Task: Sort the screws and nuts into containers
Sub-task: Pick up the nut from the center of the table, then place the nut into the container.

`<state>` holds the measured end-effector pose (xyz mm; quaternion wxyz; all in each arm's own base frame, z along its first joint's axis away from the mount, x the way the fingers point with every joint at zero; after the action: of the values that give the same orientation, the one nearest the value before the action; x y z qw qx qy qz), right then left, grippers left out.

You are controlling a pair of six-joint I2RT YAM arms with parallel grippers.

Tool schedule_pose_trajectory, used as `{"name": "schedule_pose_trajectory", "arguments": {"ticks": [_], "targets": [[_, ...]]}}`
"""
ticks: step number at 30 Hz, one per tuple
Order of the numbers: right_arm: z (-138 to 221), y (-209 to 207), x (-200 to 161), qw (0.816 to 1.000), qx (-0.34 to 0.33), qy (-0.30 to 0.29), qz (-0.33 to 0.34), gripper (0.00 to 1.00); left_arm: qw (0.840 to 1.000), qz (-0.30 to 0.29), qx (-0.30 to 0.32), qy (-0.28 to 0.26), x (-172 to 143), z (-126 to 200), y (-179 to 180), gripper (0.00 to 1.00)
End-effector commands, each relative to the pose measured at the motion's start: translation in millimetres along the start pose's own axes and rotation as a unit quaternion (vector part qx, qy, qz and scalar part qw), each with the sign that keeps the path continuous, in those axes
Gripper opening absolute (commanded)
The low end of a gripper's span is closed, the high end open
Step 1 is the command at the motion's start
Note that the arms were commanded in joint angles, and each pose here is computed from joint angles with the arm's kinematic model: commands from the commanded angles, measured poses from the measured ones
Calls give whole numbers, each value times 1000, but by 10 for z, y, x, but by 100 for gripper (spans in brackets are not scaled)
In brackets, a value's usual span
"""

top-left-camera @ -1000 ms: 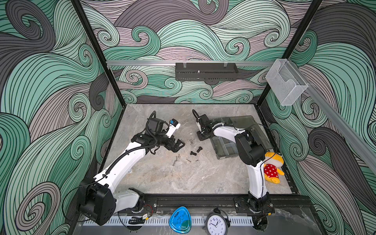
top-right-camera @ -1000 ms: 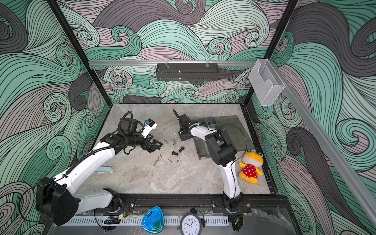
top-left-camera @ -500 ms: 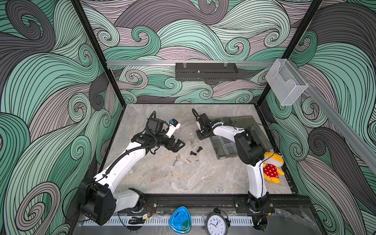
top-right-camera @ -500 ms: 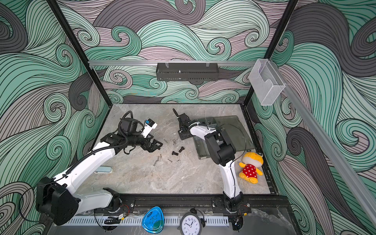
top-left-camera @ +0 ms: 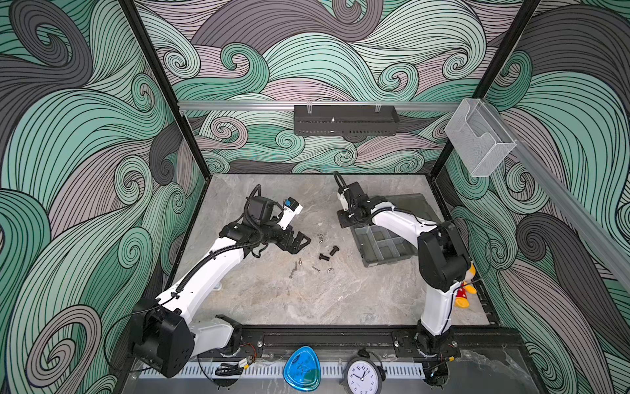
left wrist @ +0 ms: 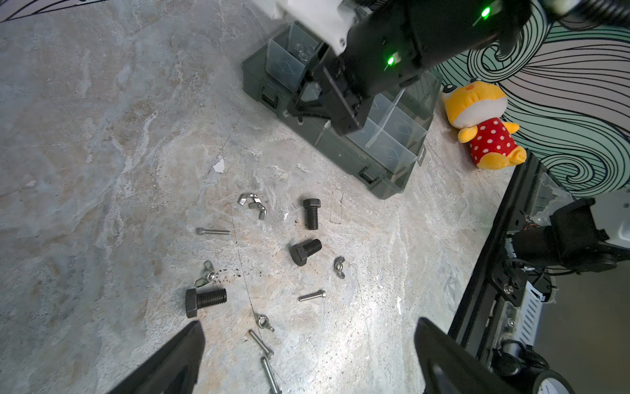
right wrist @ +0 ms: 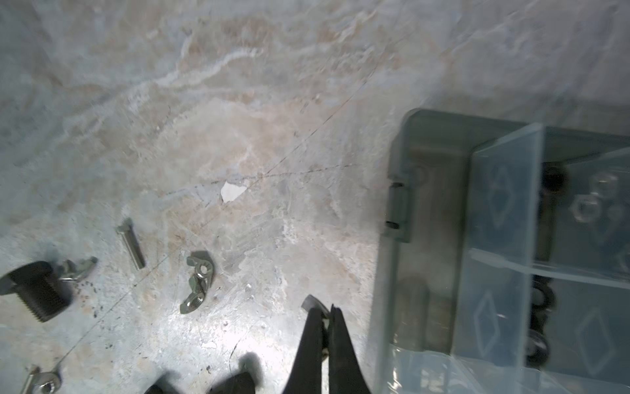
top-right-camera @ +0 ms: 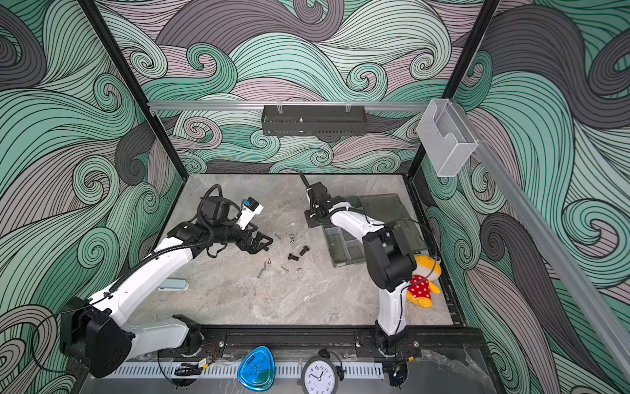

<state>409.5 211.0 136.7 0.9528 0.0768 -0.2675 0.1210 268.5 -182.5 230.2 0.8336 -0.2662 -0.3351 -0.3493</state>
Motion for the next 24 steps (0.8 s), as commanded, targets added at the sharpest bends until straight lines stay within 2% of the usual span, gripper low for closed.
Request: {"name": "schedule_pose_trajectory", "arguments": {"ticks": [1,5,7,12,18,24], "targets": [[95,-359,-2,999,-21,-3,-50,3,1000,1,-28,-14,110,34,-64,99],[100,-901,-103,991,-59,4,-118,3,992,-13,-109,-61,217,104,-303,99],[102,-1110,-141,987,-76,2,-139,3,988,-24,-126,-82,243,140,-374,99],[51,-1471,-200,980,-97,6,-172,3,988,-38,-116,-92,239,158,-377,99],[-68,-1674,-233,976,-110,13,-185,5,989,-35,-116,-86,232,139,-367,99],[-129,-1681,-237,979,-102,11,-179,20,989,-38,-111,-86,227,142,-358,99]]}}
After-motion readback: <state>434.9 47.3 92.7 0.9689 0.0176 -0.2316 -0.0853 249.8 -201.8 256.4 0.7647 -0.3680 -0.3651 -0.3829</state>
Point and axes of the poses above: each gripper's point midway between its finger pads, its own z axis back along the fingers, its own y axis along the line the jaws close on, x = y × z, the point moved 4 cm from there along z, back along the fingers, and after that the axes turned 6 degrees about -z, right-handed, at the moved point
